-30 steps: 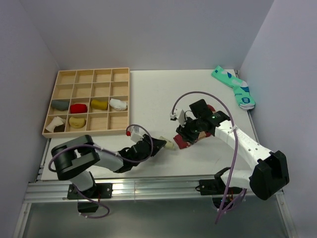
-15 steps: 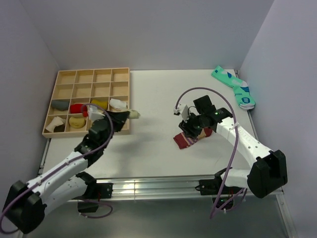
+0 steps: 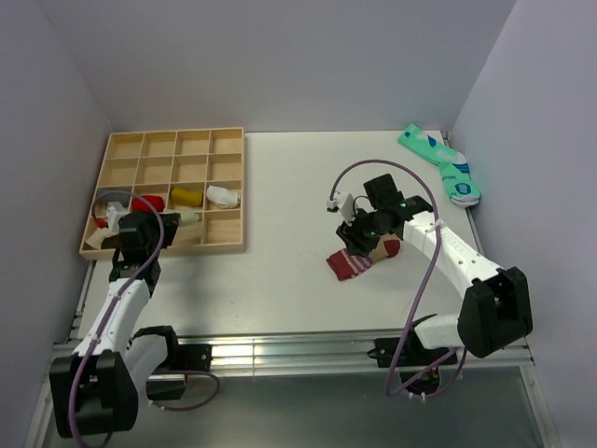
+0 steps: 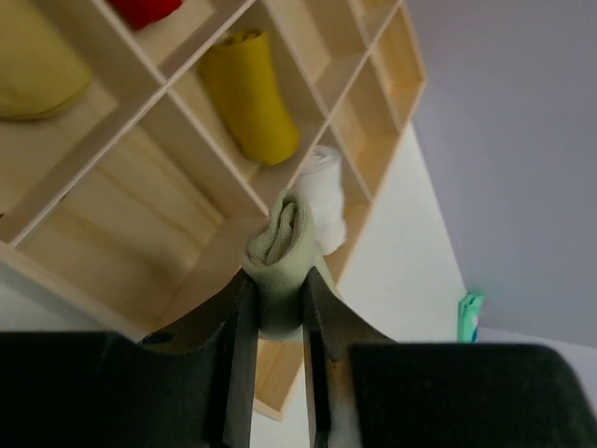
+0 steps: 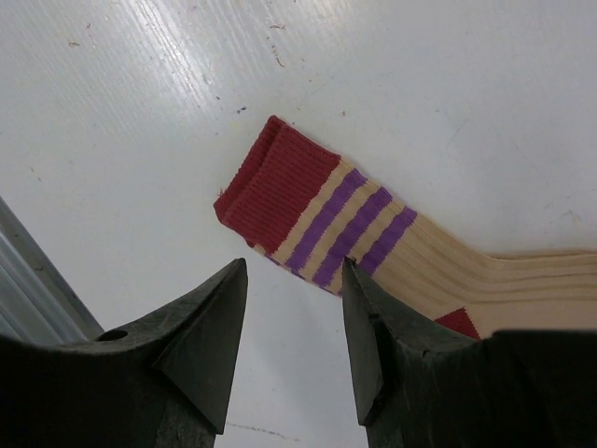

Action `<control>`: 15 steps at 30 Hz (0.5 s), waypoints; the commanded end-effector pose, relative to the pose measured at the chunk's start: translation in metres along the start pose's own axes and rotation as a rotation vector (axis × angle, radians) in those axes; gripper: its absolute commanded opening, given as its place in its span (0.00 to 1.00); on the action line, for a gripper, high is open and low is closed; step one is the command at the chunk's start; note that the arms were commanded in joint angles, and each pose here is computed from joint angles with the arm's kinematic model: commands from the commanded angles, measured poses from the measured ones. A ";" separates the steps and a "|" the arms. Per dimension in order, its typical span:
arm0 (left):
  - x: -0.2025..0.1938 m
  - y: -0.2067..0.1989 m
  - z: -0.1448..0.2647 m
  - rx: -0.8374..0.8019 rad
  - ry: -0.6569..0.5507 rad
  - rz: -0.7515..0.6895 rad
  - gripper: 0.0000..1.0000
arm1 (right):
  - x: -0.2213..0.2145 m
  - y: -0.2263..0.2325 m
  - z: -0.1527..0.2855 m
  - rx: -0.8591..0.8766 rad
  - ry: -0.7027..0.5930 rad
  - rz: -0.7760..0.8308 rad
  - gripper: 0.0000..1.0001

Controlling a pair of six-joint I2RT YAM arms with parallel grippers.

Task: Roll the socks
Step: Place the sock in the storage box.

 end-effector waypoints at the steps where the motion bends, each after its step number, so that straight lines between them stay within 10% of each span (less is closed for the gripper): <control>1: -0.011 0.013 -0.008 0.025 0.083 -0.033 0.00 | 0.010 -0.011 0.003 -0.027 -0.046 0.033 0.52; 15: -0.006 0.036 -0.052 0.136 0.099 -0.044 0.00 | 0.004 -0.010 0.002 -0.006 -0.050 0.018 0.52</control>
Point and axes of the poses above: each gripper's point midway between its finger pads, its own z axis back along the fingers, its own y axis along the line the jaws close on, x = y × z, the point moved 3 cm from there along z, back along the fingers, and after that the axes turned 12 degrees about z, right-handed, at the moved point
